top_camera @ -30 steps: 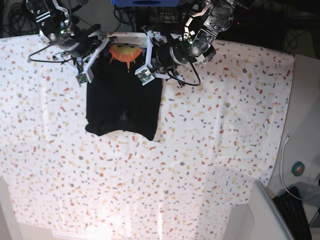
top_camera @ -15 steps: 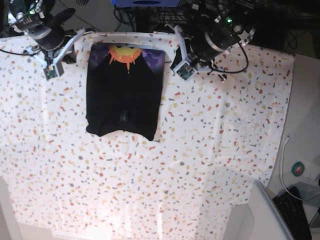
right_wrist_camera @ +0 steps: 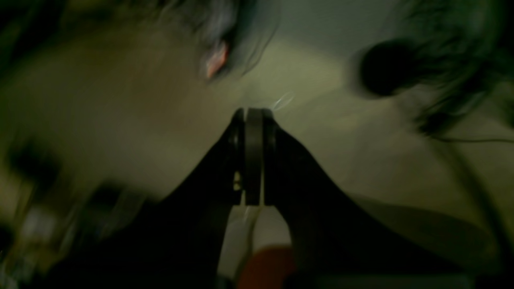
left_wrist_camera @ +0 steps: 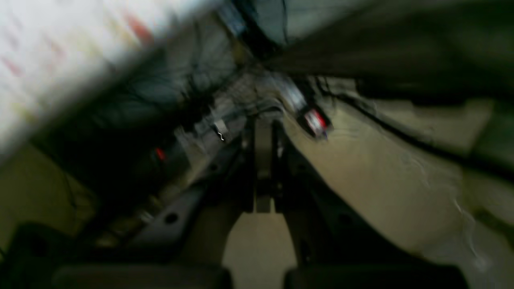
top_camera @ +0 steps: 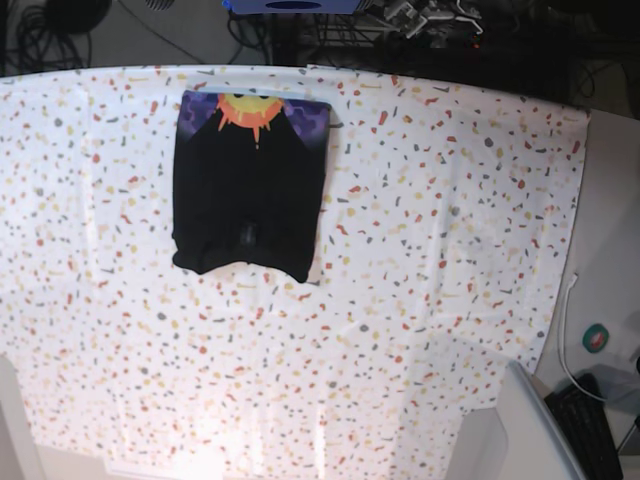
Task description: Layout the t-shirt on the table in an organized manner, then fold the t-shirt properly
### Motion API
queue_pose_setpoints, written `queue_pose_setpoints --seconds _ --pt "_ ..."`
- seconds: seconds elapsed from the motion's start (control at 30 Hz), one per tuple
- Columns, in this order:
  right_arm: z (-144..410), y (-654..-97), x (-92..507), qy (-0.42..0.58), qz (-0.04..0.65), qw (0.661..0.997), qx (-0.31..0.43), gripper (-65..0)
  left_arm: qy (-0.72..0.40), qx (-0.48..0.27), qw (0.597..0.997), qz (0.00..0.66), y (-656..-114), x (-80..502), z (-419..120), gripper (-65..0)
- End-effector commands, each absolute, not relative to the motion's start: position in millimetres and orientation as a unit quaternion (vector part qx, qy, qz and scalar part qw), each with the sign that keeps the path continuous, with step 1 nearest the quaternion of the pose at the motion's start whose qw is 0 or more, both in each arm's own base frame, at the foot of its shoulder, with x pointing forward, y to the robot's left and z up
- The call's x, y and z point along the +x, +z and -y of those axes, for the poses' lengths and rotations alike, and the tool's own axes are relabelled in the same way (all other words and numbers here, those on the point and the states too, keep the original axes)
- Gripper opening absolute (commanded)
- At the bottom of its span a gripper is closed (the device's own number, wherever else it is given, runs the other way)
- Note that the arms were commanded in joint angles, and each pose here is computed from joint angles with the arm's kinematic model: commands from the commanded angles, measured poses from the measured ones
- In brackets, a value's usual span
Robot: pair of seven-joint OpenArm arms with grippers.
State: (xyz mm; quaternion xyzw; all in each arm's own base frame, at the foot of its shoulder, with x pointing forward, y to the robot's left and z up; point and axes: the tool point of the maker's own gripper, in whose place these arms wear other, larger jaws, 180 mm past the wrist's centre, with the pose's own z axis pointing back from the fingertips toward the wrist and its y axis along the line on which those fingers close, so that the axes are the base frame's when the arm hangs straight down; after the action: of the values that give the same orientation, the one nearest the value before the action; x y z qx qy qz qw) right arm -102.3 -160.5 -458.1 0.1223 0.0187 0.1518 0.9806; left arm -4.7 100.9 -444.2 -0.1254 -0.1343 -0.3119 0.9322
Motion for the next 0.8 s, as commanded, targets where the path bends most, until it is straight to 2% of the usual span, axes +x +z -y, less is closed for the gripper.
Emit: queue_pose_setpoints --seconds 0.0,0.07,0.3,0.53,0.6,0.7,0.77 --pt "162 -465 -115 0.153 -0.039 0.979 0.13 -65.0 -0.309 -0.134 0.933 0.125 -445 -15 -100 -65.0" --pt "170 -488 -131 0.144 -0.073 0.977 0.141 -65.0 -0.297 -0.13 0.942 0.088 -463 -35 -111 -65.0" --pt "216 -570 -158 0.085 -0.182 0.967 0.159 -65.0 -0.207 -0.162 0.963 0.056 -553 -83 -130 -65.0" --pt "213 -613 -150 0.093 -0.119 0.975 0.161 -65.0 -0.059 -0.172 0.981 0.061 -623 -109 -141 -65.0" --pt "212 -617 -142 0.078 -0.098 0.979 0.16 -65.0 -0.015 -0.162 0.984 0.068 -629 -110 -147 -65.0" --pt "193 -622 -138 0.061 -0.081 0.98 0.171 -65.0 0.002 -0.156 0.981 0.116 -630 -79 -151 -65.0" --pt "195 -627 -130 0.043 -0.062 0.987 0.143 -65.0 0.0 -0.156 0.98 0.12 -629 -77 -153 -65.0"
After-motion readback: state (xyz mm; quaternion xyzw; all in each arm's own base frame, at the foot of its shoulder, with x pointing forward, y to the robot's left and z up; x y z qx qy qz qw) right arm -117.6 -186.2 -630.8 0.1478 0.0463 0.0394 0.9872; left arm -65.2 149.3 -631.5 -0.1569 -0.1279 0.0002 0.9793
